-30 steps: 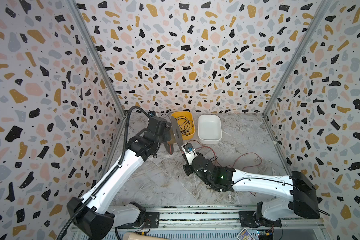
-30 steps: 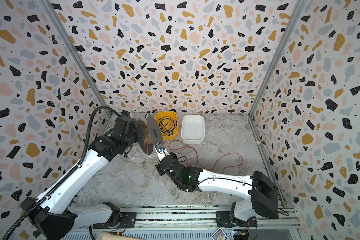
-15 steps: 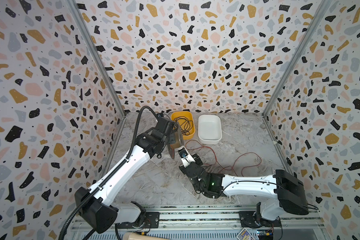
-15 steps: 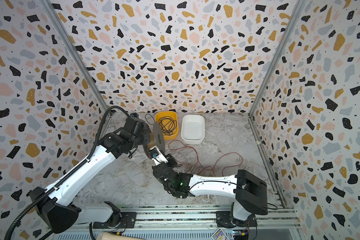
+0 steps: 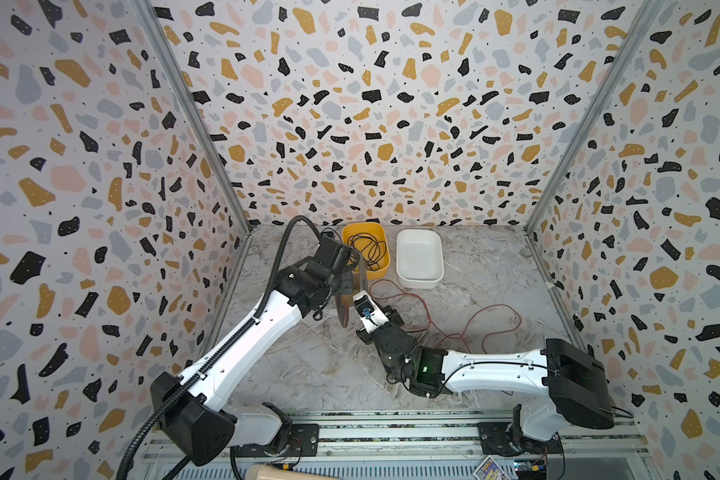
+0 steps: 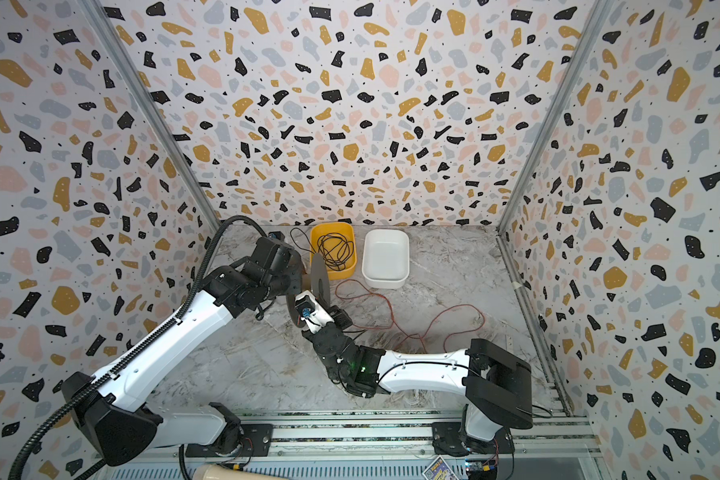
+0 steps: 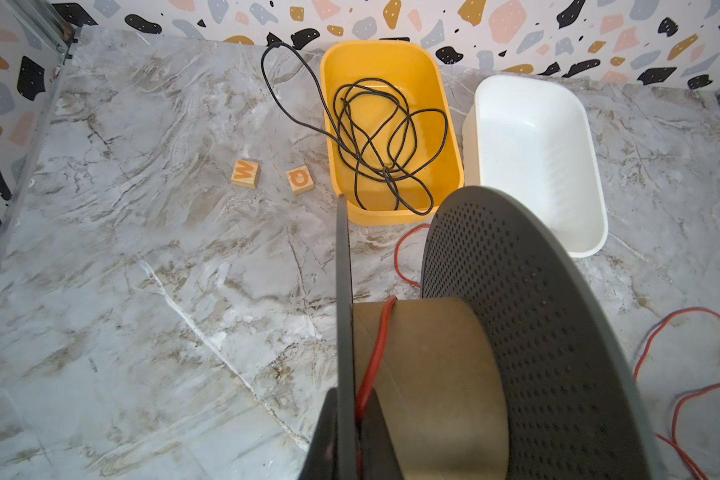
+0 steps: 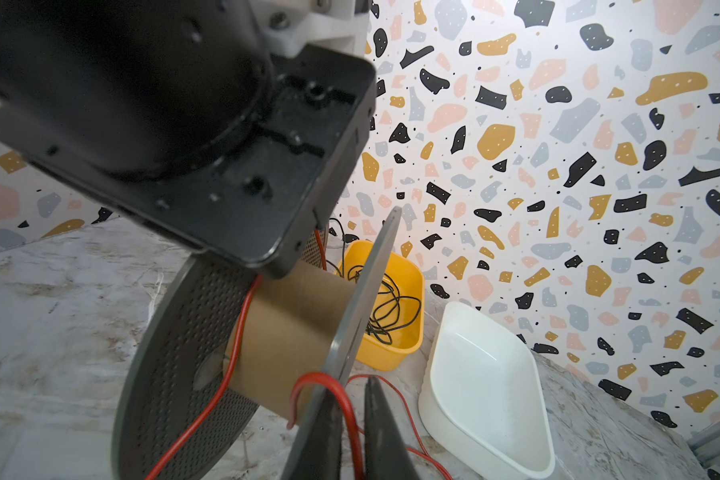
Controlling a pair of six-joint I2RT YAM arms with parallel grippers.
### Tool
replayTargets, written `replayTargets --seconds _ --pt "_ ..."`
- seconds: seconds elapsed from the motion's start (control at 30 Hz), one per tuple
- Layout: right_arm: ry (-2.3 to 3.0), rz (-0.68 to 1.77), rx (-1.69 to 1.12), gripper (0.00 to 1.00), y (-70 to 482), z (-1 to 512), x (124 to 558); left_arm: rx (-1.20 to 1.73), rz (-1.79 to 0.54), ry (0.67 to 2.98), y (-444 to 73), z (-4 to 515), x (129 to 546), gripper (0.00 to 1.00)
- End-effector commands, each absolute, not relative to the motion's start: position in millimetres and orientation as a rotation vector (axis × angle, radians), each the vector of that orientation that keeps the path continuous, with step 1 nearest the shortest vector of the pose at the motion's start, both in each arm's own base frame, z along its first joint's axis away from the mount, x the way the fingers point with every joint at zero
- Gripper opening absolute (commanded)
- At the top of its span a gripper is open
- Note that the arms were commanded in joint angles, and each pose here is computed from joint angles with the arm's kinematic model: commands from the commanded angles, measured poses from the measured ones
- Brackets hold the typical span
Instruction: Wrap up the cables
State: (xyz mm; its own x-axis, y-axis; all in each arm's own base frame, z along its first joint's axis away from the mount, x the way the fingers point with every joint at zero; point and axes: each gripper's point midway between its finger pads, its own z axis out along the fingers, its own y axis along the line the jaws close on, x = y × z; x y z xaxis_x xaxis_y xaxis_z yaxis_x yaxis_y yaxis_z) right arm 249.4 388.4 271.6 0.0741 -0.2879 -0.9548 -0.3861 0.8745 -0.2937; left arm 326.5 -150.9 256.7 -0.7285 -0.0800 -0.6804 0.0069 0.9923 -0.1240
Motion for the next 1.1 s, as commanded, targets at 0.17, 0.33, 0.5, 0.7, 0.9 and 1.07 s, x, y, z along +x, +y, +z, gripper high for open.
replayTargets --seconds 0.17,0.33,0.5,0.7,0.9,1.07 --pt "1.537 0.115 -0.419 0.19 384 297 275 0.061 -0.162 2.344 -149 272 314 0.00" --pt "1.587 0.144 -0.443 0.21 385 289 293 0.112 -0.171 2.374 -152 263 309 0.00" --pt "1.648 0.196 -0.525 0.24 393 280 311 0.166 -0.154 2.371 -151 260 305 0.00" --pt "1.704 0.254 -0.619 0.24 402 268 324 0.194 -0.157 2.385 -148 253 298 0.00" --pt "1.820 0.435 -0.753 0.24 409 233 337 0.262 -0.178 2.379 -149 256 289 0.00" --pt "1.899 0.520 -0.795 0.24 402 205 343 0.291 -0.155 2.382 -146 260 285 0.00"
